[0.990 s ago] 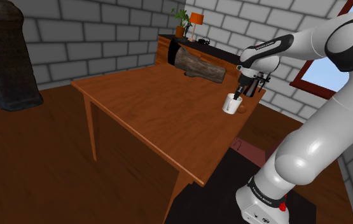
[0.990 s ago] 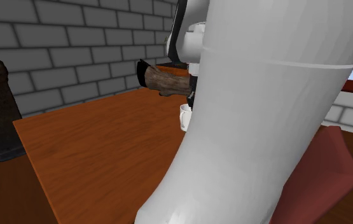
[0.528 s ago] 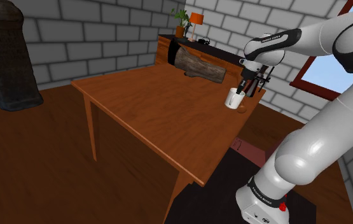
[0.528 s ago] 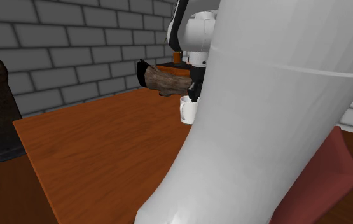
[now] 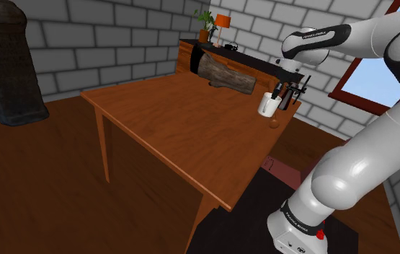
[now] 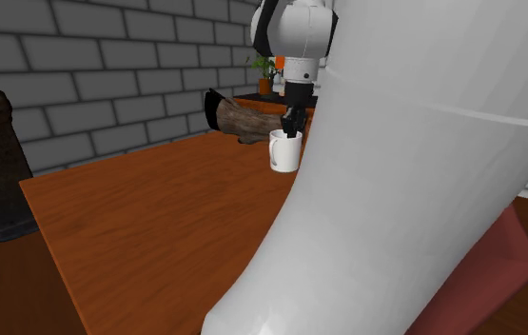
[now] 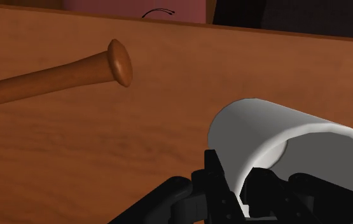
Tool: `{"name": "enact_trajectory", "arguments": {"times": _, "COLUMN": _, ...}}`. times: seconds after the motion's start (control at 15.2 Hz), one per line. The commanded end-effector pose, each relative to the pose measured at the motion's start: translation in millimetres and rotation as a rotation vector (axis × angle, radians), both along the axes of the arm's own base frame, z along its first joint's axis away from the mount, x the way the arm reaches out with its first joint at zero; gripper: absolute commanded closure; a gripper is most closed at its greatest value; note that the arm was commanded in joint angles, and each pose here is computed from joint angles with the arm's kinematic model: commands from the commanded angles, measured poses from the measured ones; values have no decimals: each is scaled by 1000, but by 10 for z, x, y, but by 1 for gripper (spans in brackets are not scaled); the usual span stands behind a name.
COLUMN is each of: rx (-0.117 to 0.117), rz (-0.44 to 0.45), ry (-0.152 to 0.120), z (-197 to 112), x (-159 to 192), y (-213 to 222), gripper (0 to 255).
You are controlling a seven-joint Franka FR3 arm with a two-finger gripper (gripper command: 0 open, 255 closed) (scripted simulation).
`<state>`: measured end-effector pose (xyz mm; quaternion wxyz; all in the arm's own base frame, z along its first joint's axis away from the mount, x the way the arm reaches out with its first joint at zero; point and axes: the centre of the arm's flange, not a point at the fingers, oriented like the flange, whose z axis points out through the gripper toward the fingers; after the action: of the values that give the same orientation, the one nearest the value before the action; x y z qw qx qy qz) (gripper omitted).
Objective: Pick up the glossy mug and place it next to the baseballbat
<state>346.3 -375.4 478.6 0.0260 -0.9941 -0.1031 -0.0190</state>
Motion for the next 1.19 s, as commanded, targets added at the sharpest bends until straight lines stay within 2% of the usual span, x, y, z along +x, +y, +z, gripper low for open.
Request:
{"name": "enact_trajectory", "arguments": {"times": 0.0, "rx": 0, "rz": 0, "ry": 0, "z": 116, "x": 1, "y": 10, "gripper": 255}}
{"name": "enact_trajectory", "arguments": {"times": 0.4, "rx": 0, "rz": 0, "ry": 0, "z": 421, "x": 1, "y": 10, "gripper": 255}}
{"name": "enact_trajectory", "arguments": {"times": 1.12, "rx": 0, "rz": 0, "ry": 0, "z": 439, "x": 1068, "y": -974, "gripper": 255}}
